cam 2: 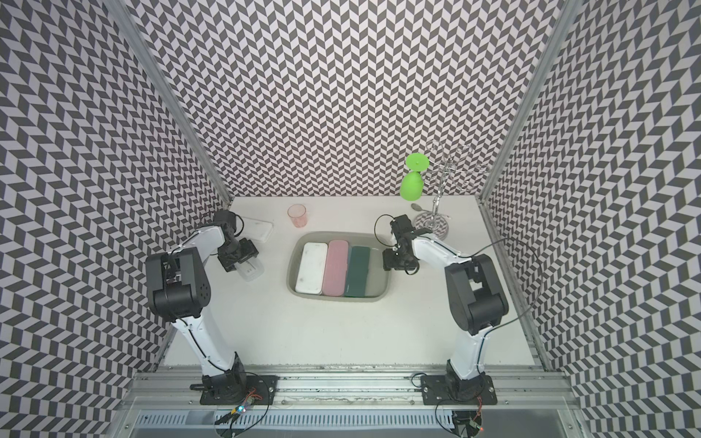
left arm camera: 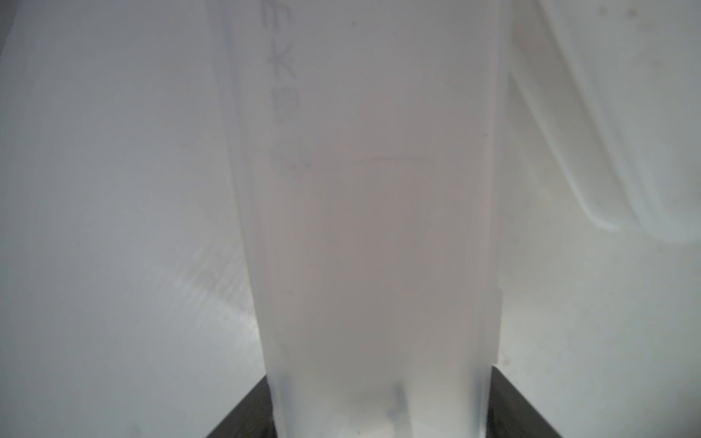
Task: Put the pencil case into the storage box
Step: Pick up the pencil case from the center of the board, then place the pencil case at the storage box.
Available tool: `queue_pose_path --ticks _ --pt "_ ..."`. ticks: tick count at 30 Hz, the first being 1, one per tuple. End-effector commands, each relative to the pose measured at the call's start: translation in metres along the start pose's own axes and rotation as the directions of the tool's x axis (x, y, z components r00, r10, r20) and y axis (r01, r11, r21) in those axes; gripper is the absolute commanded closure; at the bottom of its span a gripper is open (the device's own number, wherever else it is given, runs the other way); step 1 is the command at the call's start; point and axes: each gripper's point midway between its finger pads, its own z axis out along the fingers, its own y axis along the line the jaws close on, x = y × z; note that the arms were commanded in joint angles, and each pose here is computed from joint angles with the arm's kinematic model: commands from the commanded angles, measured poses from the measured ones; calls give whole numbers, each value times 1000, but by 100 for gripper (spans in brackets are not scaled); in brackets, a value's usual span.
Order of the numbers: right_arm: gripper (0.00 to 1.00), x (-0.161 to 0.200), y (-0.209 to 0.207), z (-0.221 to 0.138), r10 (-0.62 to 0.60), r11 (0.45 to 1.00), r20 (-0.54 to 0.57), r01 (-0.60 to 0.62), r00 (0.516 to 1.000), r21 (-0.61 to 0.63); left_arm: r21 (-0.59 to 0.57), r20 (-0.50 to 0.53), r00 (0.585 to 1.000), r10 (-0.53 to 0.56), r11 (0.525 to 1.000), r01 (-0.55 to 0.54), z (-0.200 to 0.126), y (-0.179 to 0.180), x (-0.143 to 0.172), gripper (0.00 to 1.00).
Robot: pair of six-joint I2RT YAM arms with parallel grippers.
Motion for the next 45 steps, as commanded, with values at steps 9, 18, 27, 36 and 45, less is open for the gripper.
queue_pose_path --ticks 9,18,27,36,45 --pt "37 -19 -4 -33 39 998 98 -34 994 -57 181 171 944 281 933 -311 -122 -140 32 30" --pt "37 -22 -33 -55 109 992 152 -97 982 -83 297 162 849 503 795 -528 -162 -255 140 30" --pt "37 -5 -50 -56 131 989 156 -119 979 -85 338 149 742 654 671 -660 -151 -321 248 30" --pt "37 5 -53 -55 119 991 144 -109 982 -78 278 111 724 681 678 -680 -106 -321 266 30" --pt "37 2 -55 -52 104 993 133 -96 986 -71 221 101 709 698 679 -700 -67 -315 270 30"
